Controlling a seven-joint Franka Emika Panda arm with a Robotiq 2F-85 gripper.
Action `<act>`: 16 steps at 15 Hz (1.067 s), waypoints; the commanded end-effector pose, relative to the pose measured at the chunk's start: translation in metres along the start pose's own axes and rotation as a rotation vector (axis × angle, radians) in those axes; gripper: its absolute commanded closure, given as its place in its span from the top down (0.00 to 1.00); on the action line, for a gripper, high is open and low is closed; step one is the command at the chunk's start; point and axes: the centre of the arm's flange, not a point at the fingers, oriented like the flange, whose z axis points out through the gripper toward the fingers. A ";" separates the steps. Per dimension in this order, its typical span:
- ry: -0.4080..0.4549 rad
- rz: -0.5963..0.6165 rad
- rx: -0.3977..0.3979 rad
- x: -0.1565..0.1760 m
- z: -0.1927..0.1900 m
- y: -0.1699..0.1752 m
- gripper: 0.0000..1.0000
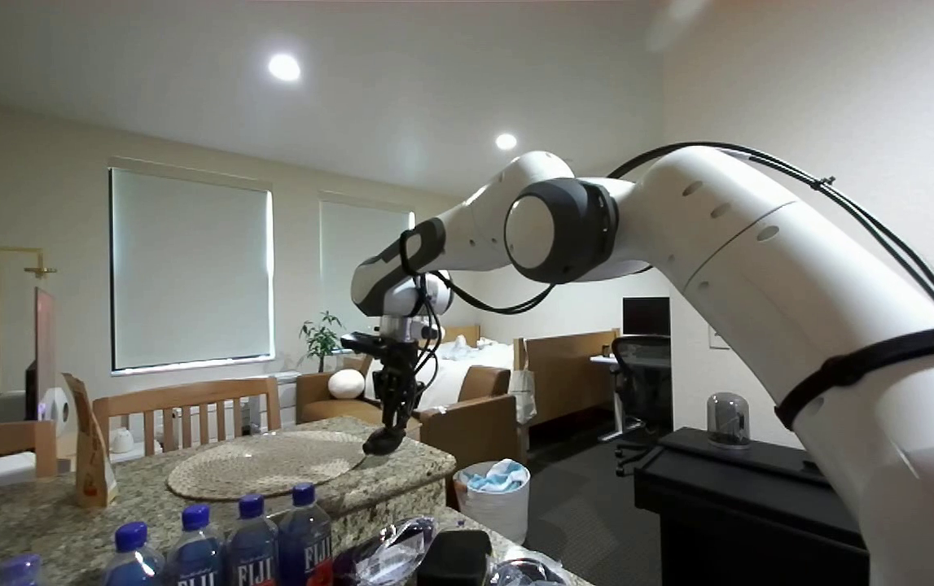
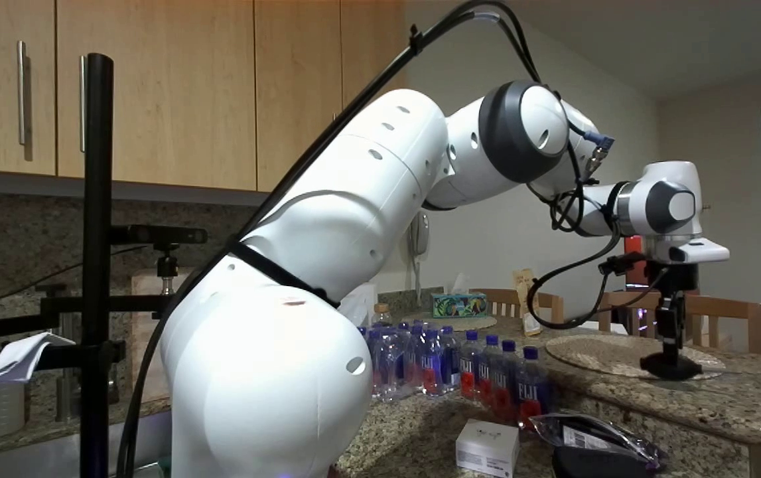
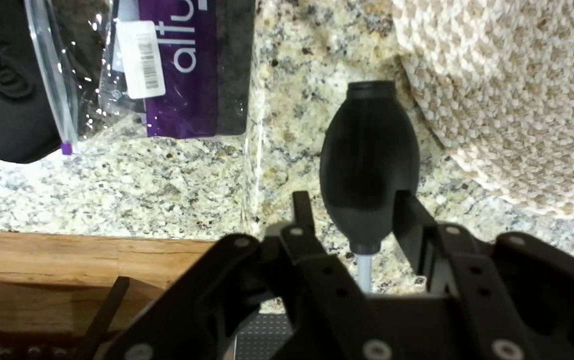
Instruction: Remove the black pump from the plastic bag and put it on the top counter
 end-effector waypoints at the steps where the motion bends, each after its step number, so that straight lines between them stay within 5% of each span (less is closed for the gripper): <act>1: 0.015 0.027 -0.014 0.000 -0.004 -0.009 0.59; 7: 0.017 0.023 -0.003 -0.001 -0.007 -0.013 0.55; 9: 0.013 0.022 -0.002 -0.001 -0.007 -0.012 0.79; 12: 0.013 -0.007 0.006 -0.010 -0.011 0.000 0.97; 16: 0.019 -0.076 0.009 -0.029 -0.020 0.012 1.00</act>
